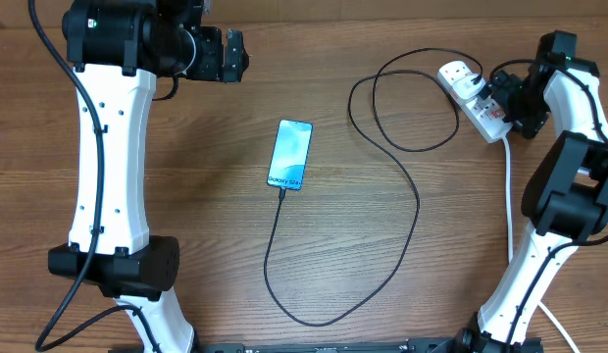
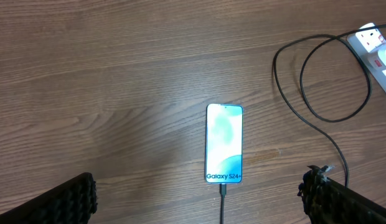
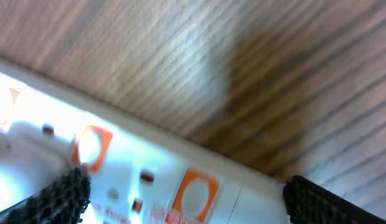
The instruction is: Plug charger to phone and switch on socket
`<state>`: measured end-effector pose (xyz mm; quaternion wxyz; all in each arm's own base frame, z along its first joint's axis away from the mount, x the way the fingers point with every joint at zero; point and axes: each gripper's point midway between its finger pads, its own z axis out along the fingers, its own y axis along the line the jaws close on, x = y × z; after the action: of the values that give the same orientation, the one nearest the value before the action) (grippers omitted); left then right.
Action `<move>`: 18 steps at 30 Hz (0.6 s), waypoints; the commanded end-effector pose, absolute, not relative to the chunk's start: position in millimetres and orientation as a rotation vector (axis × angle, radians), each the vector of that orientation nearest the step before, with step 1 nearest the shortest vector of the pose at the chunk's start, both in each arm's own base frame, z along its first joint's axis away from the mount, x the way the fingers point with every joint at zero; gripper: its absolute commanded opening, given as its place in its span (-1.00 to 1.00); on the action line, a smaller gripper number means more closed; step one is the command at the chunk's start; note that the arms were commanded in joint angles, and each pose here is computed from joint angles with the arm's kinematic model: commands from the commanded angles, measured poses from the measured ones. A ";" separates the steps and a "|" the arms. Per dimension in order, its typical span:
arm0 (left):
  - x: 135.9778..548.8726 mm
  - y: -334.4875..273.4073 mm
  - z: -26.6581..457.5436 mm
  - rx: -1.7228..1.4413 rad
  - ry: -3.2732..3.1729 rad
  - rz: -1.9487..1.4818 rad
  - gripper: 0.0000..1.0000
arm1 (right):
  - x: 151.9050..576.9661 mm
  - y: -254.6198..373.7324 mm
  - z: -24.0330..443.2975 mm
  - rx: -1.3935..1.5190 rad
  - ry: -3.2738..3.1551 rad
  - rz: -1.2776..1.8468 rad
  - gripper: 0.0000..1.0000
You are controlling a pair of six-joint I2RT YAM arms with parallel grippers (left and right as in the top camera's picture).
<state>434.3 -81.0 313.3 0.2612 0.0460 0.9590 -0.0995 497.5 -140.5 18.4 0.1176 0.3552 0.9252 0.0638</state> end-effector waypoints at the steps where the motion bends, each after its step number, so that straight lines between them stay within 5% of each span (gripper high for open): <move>1: 435.1 -82.8 311.5 0.127 2.599 -0.265 1.00 | 498.3 -134.4 28.2 0.994 2.736 0.180 0.99; 10: 435.1 -82.8 311.5 0.127 2.599 -0.265 1.00 | 502.9 -160.7 104.8 1.046 2.597 0.182 1.00; 18: 435.1 -82.8 311.5 0.127 2.599 -0.265 0.99 | 459.6 -152.4 251.1 0.972 2.408 0.157 1.00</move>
<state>434.3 -81.0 313.1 0.2608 0.0460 0.9591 -0.0995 475.0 -155.8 139.9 0.1569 0.3714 0.9133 0.0585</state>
